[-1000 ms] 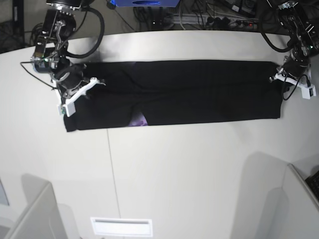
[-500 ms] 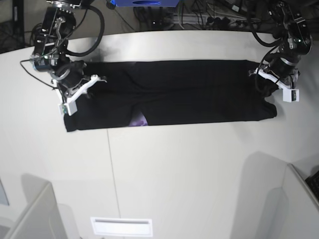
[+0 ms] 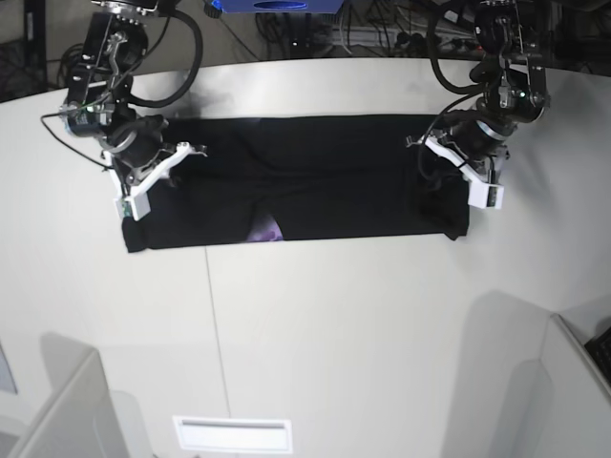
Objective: Fold the T-shirt properly
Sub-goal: 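Move the left gripper along the strip toward the right gripper, then grasp the strip end with the left gripper and fold it toward the right gripper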
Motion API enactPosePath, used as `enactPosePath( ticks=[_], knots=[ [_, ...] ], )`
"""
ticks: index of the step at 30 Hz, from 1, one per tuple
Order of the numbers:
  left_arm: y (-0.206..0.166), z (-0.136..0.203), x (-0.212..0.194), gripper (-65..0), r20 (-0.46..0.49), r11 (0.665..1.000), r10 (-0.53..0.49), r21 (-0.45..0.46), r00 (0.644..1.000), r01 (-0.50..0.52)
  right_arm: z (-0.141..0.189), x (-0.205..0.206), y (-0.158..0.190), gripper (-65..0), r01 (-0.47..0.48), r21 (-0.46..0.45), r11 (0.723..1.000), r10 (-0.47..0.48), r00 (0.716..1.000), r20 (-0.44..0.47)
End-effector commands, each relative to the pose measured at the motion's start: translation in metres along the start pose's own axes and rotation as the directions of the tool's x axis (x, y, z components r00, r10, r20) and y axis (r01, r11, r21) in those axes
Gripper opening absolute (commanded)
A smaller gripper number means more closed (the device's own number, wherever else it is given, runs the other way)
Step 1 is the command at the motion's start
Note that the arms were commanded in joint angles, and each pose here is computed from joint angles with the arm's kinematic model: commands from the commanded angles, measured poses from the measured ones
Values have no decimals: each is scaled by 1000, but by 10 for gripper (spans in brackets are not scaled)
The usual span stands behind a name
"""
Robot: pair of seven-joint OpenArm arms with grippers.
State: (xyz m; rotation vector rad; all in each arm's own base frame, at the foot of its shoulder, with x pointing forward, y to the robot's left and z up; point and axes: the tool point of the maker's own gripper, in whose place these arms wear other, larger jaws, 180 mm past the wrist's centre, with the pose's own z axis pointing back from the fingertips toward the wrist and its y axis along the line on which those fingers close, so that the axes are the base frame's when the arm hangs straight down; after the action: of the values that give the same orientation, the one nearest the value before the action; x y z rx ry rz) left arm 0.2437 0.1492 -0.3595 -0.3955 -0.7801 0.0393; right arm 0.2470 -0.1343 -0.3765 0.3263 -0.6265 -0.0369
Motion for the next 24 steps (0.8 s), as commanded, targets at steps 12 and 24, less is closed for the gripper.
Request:
enactPosePath(
  ticks=[12, 24],
  knots=[
    [-63, -24, -3, -650, -31, 989, -22, -147, 999, 17, 4, 6, 1, -650, -11, 6, 1000, 11, 999, 33],
    [-82, -39, -3, -650, -32, 982, 31, -188, 999, -36, 4, 7, 1, -650, -11, 6, 1000, 10, 999, 34]
  ],
)
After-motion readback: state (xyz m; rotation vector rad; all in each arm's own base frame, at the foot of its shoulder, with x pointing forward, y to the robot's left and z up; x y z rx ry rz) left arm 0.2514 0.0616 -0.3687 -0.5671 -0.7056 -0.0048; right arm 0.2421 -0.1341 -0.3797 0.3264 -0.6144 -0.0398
